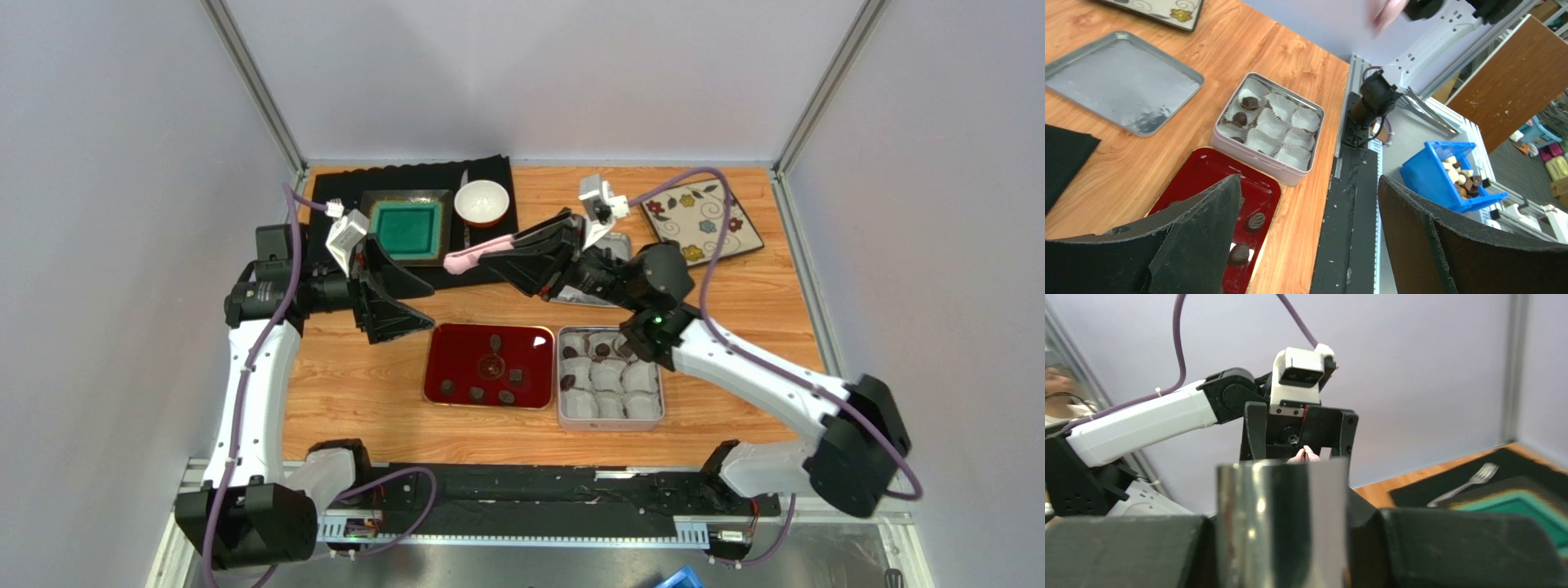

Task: Pack the chocolate
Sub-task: Pick up the fake chocolate from the plate.

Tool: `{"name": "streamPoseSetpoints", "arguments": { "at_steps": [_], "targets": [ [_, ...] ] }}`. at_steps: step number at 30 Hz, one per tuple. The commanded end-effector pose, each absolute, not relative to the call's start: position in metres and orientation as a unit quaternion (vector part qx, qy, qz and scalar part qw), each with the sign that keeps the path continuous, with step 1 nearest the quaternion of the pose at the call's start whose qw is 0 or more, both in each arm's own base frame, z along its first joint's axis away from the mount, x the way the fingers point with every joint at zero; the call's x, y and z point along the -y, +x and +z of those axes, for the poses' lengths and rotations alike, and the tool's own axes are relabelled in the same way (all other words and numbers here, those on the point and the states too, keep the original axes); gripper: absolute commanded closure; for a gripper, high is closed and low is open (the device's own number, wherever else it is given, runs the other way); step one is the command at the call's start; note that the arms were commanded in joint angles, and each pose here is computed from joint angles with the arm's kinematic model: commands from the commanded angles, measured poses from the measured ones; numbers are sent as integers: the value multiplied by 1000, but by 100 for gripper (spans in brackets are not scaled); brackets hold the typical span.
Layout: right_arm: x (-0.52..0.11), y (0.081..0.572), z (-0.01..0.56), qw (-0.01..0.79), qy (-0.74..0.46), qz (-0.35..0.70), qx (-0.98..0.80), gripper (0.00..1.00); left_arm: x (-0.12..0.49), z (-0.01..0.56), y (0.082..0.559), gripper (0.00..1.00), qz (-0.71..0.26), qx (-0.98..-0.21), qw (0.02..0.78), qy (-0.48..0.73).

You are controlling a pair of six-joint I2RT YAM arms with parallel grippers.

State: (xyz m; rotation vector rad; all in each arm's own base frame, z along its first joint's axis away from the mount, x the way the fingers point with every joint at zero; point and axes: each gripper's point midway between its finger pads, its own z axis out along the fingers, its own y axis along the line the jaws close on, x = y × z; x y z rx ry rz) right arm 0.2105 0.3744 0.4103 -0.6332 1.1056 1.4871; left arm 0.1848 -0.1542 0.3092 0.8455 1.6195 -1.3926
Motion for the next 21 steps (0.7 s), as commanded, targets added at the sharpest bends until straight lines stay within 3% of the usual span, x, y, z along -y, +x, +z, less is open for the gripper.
{"name": "streamPoseSetpoints", "arguments": {
  "at_steps": [1, 6, 12, 21],
  "targets": [
    [-351, 230, 402, 624, -304, 493, -524, 100, 155, 331, 172, 10, -597, -583, 419, 358],
    [-348, 239, 346, 611, -326, 381, -613, 100, 148, 284, 202, 9, -516, -646, 444, 345],
    [-355, 243, 275, 605, -365, 225, -671, 100, 137, 226, 225, 9, -488, -719, 407, 282],
    [-368, 250, 208, 543, -342, 200, -741, 100, 111, 140, 249, 10, -472, -803, 312, 187]
  ]
}}
